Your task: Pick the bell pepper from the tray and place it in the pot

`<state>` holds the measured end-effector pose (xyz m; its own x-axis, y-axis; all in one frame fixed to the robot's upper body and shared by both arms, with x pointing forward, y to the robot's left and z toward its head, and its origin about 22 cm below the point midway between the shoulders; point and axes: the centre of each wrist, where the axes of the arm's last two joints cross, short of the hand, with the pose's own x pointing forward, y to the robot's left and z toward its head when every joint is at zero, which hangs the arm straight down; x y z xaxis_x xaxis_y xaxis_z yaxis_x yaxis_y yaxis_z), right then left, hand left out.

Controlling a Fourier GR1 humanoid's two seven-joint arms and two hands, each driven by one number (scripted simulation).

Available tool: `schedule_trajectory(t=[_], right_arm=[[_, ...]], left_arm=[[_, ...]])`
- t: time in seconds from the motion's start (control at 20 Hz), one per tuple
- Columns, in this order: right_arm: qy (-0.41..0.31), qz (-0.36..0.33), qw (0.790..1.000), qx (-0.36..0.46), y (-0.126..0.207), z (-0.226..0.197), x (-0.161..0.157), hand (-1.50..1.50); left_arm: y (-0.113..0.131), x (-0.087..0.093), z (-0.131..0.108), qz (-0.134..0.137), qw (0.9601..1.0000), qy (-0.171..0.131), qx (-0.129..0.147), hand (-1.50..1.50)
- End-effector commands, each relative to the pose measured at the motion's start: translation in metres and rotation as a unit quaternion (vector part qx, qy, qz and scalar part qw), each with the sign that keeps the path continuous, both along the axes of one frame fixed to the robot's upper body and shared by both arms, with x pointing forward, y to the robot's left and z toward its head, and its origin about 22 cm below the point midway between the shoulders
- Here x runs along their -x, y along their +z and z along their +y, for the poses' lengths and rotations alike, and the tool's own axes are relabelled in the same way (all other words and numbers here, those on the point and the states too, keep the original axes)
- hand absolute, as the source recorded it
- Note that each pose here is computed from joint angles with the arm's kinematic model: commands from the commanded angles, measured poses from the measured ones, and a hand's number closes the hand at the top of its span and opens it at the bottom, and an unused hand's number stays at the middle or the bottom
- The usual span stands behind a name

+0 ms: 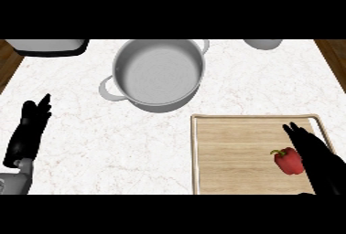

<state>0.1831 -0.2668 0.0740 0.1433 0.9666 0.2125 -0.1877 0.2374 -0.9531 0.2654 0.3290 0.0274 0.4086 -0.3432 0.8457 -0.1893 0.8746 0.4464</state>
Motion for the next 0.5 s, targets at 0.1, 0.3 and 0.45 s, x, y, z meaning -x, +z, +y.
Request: schedule_trajectory(t=[0.1, 0.3, 0.45], right_arm=[[-0.018, 0.027, 0.999, 0.016, -0.013, -0.007, -0.004, -1.50], [-0.020, 0.030, 0.999, -0.004, -0.012, -0.021, -0.016, -1.50], [-0.021, 0.039, 0.999, 0.015, -0.011, -0.004, -0.013, -1.50]], left_arm=[[0.001, 0.001, -0.002, -0.004, 1.0000, -0.001, -0.003, 0.00], [-0.003, 0.005, 0.000, 0.001, 1.0000, 0.003, 0.008, 0.00], [-0.004, 0.004, 0.007, -0.001, 1.0000, 0.000, 0.003, 0.00]])
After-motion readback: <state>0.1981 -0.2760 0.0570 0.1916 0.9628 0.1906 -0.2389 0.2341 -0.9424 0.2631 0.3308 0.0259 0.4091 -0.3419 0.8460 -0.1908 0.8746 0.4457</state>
